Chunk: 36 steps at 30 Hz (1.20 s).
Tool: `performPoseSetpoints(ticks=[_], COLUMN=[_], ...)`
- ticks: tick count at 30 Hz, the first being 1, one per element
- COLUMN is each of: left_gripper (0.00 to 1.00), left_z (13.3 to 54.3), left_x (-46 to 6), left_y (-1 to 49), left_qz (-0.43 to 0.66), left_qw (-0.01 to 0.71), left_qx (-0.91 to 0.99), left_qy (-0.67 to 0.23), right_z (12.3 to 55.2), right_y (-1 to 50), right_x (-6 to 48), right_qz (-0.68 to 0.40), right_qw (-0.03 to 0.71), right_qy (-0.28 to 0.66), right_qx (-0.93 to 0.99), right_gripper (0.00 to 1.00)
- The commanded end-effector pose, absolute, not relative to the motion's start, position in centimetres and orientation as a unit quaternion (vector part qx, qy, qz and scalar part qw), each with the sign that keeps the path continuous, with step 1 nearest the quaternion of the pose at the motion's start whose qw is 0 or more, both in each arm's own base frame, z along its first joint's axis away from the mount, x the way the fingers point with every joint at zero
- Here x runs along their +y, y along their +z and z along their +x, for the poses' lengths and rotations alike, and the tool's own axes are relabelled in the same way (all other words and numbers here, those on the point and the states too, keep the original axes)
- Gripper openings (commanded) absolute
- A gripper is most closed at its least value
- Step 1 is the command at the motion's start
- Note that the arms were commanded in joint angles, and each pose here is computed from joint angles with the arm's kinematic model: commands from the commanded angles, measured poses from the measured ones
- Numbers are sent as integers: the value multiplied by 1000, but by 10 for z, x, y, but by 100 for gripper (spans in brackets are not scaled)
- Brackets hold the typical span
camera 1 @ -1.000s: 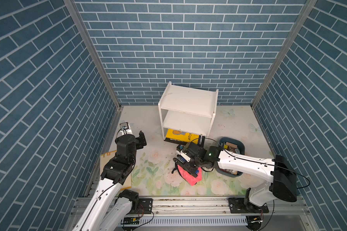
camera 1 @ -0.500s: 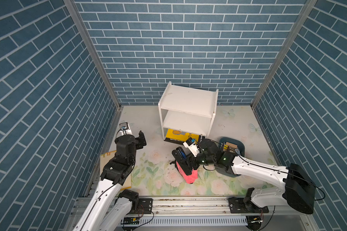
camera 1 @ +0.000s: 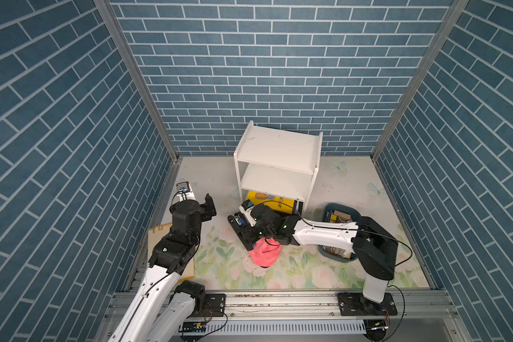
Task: Wipe the bookshelf clean with a cloth
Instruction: Place the distractor at the center of the board, then pick up the cleaning item at the center of the board.
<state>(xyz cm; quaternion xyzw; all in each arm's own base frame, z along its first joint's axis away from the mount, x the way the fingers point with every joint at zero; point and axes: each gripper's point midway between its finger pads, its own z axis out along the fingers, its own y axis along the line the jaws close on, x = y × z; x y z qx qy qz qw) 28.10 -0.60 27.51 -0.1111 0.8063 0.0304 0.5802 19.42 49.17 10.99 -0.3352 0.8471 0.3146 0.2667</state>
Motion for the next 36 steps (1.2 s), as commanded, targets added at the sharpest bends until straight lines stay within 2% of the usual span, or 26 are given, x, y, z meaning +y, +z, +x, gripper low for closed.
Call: performPoseSetpoints(ticks=[1, 10, 14, 17, 22, 24, 29, 32, 36], left_gripper=[90, 90, 90, 90, 90, 90, 87, 86, 86], left_z=[279, 279, 279, 279, 284, 286, 295, 297, 295], left_x=[1, 2, 2, 2, -1, -5, -28, -38, -31], left_y=[279, 277, 277, 277, 270, 266, 259, 262, 265], left_qz=[-123, -124, -124, -124, -118, -111, -69, -52, -64], left_qw=[591, 588, 588, 588, 580, 574, 564, 569, 575], left_qx=[796, 798, 798, 798, 805, 810, 823, 820, 816], left_qy=[41, 43, 44, 44, 43, 38, -4, -27, -14], right_z=[196, 174, 175, 173, 156, 156, 159, 145, 115], right_y=[106, 53, 59, 96, 189, 196, 172, 177, 196], right_x=[514, 547, 549, 541, 485, 442, 344, 336, 360], right_qz=[-351, -381, -386, -394, -389, -363, -276, -277, -402], right_qw=[297, 256, 262, 292, 370, 395, 408, 410, 452], right_qy=[281, 276, 273, 293, 354, 340, 304, 352, 411], right_qx=[842, 845, 842, 821, 765, 773, 816, 795, 683], right_gripper=[58, 67, 77, 80, 84, 86, 88, 88, 90])
